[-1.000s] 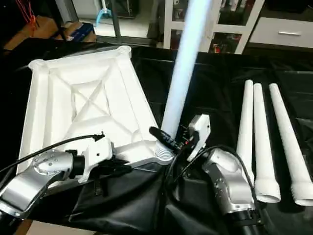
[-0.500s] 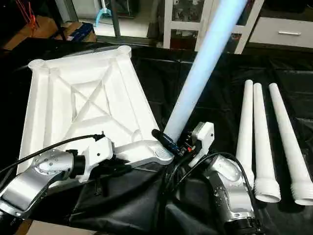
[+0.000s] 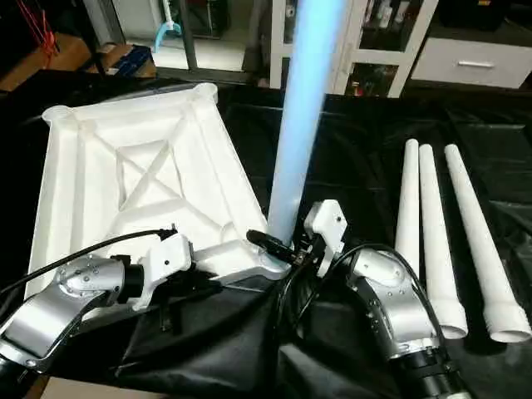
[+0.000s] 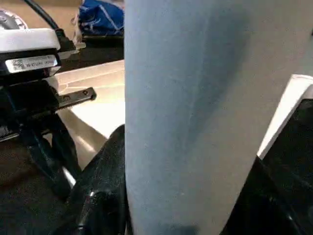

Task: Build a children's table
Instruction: Pick table leg

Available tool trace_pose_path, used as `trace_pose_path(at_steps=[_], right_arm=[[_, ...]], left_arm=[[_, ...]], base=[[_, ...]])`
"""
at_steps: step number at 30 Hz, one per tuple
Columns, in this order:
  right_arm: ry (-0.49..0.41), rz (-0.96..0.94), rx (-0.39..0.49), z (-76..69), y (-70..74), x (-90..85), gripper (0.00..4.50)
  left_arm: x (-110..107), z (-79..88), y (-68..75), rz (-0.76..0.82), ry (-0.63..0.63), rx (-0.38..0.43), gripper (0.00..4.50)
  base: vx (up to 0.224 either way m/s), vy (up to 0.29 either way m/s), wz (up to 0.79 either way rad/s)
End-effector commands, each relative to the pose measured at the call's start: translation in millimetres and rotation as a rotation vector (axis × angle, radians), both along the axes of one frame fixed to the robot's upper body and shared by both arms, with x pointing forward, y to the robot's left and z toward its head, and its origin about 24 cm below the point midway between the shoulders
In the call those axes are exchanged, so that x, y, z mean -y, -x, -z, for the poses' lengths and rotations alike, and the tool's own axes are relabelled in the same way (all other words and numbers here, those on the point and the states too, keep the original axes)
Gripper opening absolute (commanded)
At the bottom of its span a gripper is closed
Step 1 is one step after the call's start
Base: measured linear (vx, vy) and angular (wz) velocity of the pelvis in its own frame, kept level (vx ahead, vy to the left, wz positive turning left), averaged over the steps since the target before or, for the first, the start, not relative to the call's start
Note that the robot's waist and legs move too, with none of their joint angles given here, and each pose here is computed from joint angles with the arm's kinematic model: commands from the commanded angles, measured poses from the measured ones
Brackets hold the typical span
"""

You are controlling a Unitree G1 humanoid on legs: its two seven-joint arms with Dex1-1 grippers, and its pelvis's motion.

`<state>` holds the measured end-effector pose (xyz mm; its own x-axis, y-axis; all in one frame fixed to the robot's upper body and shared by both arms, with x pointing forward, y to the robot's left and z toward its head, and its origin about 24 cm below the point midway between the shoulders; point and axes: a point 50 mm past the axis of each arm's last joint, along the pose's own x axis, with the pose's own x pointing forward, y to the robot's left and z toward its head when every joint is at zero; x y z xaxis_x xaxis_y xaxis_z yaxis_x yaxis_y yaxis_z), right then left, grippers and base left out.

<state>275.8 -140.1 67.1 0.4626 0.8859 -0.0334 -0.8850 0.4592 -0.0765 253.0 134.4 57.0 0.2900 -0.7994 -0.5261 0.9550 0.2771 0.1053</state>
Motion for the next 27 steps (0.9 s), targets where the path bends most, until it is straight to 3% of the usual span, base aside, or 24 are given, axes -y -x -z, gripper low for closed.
trace_pose_path(at_steps=[1,8,14,17,27], right_arm=[[0.205,0.097,-0.417,76.8,24.7,24.8,1.87],[0.088,0.262,-0.437,68.2,5.9,35.8,1.87],[0.115,0.223,-0.408,71.6,16.9,39.3,1.87],[0.116,0.230,-0.434,80.1,23.3,41.0,1.87],[0.114,0.239,-0.392,72.6,15.1,37.3,1.87]], left_arm=[[-5,10.2,3.3,-0.008,-0.018,-0.052,0.01],[-5,10.4,3.9,-0.007,-0.019,-0.054,0.01],[-4,10.2,4.7,-0.007,-0.017,-0.054,0.01],[-4,10.8,4.8,-0.007,-0.018,-0.056,0.01],[-4,10.7,3.2,-0.003,-0.023,-0.056,0.01]], base=[[0.000,0.000,0.00],[0.000,0.000,0.00],[0.000,0.000,0.00],[0.000,0.000,0.00],[0.000,0.000,0.00]])
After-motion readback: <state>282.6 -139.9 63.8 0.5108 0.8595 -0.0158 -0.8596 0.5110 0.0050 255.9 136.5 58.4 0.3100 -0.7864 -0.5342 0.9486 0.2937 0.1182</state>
